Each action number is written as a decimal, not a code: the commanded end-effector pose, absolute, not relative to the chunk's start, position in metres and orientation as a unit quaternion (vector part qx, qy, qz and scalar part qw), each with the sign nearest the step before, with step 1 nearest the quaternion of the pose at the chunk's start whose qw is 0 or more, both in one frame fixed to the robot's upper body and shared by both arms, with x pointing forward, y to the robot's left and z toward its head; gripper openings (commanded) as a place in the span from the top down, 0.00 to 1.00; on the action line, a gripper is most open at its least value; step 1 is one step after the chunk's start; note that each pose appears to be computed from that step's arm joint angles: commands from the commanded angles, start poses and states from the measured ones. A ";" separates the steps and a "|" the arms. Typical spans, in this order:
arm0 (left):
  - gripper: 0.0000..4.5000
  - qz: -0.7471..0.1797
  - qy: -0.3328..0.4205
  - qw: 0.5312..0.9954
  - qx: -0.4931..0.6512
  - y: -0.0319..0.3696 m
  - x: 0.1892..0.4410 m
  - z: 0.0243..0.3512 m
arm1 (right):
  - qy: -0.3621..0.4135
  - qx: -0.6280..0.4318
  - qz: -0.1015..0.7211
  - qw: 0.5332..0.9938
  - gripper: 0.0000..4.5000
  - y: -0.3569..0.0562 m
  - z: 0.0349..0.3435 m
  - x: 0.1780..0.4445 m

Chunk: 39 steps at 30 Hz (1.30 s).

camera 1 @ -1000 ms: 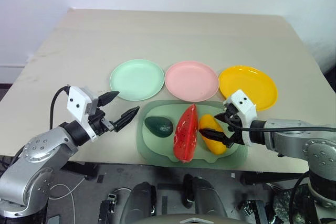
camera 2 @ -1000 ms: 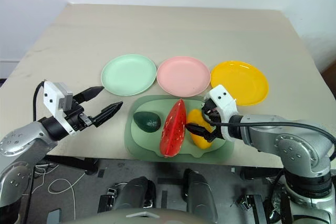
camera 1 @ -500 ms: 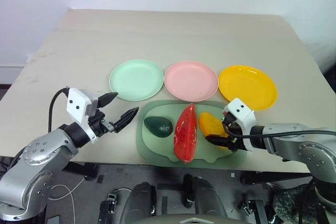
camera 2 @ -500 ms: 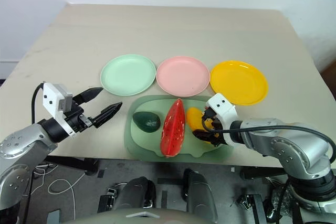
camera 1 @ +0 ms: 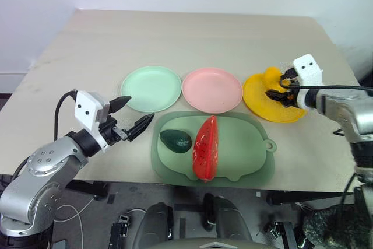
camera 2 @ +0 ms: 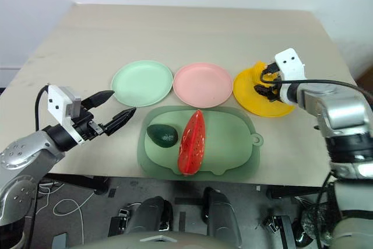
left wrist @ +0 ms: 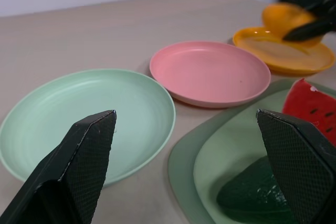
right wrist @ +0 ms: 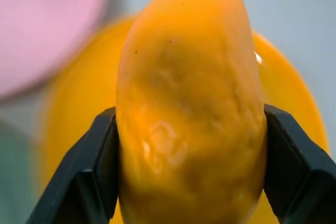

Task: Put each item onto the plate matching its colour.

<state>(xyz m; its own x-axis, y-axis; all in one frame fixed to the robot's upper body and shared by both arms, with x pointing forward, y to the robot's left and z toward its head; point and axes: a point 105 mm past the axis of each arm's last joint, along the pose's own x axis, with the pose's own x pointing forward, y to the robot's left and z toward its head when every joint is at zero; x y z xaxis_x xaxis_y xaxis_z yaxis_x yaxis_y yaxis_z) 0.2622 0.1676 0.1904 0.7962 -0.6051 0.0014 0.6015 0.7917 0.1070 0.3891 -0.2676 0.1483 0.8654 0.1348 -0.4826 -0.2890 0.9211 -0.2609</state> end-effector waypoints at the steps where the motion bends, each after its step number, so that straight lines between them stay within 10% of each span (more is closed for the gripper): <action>1: 0.00 -0.310 -0.038 0.947 0.072 0.172 0.258 0.202 | 0.207 -0.195 0.092 0.954 0.24 -0.283 0.161 0.402; 4: 0.00 -0.303 -0.040 0.949 0.072 0.173 0.256 0.202 | 0.202 -0.197 0.089 0.955 0.01 -0.288 0.165 0.405; 16: 0.00 -0.301 -0.032 0.951 0.066 0.174 0.254 0.196 | 0.117 -0.189 0.277 0.935 0.01 -0.221 0.241 0.346; 23: 0.00 -0.318 -0.033 0.946 0.059 0.167 0.261 0.195 | 0.197 -0.044 0.437 0.876 0.01 -0.127 0.205 0.290; 39: 0.00 -0.316 -0.028 0.947 0.056 0.167 0.258 0.192 | 0.288 -0.075 0.421 0.857 0.01 -0.095 0.163 0.275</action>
